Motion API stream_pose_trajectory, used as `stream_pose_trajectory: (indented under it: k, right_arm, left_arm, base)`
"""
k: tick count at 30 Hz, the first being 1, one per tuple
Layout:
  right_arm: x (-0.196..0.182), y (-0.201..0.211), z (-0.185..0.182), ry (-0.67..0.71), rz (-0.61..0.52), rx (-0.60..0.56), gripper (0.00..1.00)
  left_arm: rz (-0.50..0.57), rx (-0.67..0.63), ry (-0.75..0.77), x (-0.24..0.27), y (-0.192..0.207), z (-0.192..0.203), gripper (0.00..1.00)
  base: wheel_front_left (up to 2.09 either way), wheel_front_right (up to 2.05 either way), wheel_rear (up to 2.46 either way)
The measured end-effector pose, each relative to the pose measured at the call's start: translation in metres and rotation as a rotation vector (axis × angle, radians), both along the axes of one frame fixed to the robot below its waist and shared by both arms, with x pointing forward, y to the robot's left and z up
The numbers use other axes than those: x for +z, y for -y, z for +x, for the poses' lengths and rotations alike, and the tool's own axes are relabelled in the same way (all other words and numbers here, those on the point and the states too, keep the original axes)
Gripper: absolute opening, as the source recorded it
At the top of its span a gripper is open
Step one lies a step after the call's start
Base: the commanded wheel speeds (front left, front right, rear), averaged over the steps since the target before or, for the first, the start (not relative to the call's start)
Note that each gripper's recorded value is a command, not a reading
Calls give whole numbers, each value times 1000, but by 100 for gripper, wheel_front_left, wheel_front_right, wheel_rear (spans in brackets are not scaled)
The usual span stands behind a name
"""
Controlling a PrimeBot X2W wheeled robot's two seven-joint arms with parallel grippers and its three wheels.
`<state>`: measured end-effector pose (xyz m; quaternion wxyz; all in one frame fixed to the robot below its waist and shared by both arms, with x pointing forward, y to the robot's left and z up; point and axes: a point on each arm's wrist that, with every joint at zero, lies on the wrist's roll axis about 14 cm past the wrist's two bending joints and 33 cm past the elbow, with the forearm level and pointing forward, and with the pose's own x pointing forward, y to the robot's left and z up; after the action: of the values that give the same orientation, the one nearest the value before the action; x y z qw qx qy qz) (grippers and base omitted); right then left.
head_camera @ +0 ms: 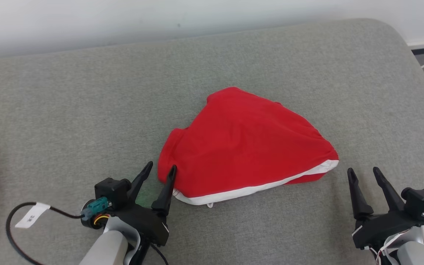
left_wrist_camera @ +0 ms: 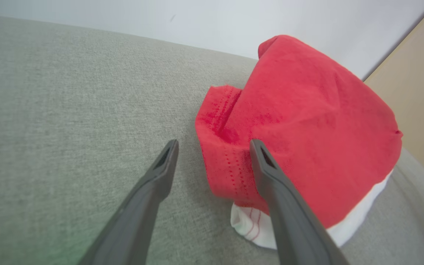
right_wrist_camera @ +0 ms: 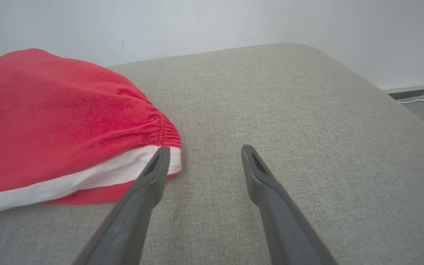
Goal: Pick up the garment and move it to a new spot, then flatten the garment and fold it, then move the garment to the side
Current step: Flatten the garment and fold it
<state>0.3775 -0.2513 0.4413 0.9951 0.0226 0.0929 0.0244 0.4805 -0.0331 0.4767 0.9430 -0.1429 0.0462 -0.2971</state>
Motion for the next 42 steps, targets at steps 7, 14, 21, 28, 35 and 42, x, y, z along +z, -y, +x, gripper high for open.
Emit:
stream_pose_trajectory:
  k: [7,14,21,28,35,42]
  right_arm:
    - [-4,1,-1,-8,14,-22,100]
    - [-4,-3,3,-4,28,-21,100]
    - [2,-11,16,27,41,-3,100]
    - [4,-33,30,40,54,56,100]
    - [9,-44,27,54,64,82,100]
    - [16,-58,14,71,91,109,100]
  left_arm:
    - [27,-60,-8,-9,21,7,0]
    - [27,-79,6,-7,26,7,0]
    - [0,149,204,54,-31,50,0]
    - [134,230,172,28,-59,74,11]
    - [140,293,163,30,-70,84,100]
    - [145,330,150,27,-91,54,100]
  base:
    - [0,0,0]
    - [0,0,0]
    - [0,0,0]
    - [0,0,0]
    - [0,0,0]
    - [0,0,0]
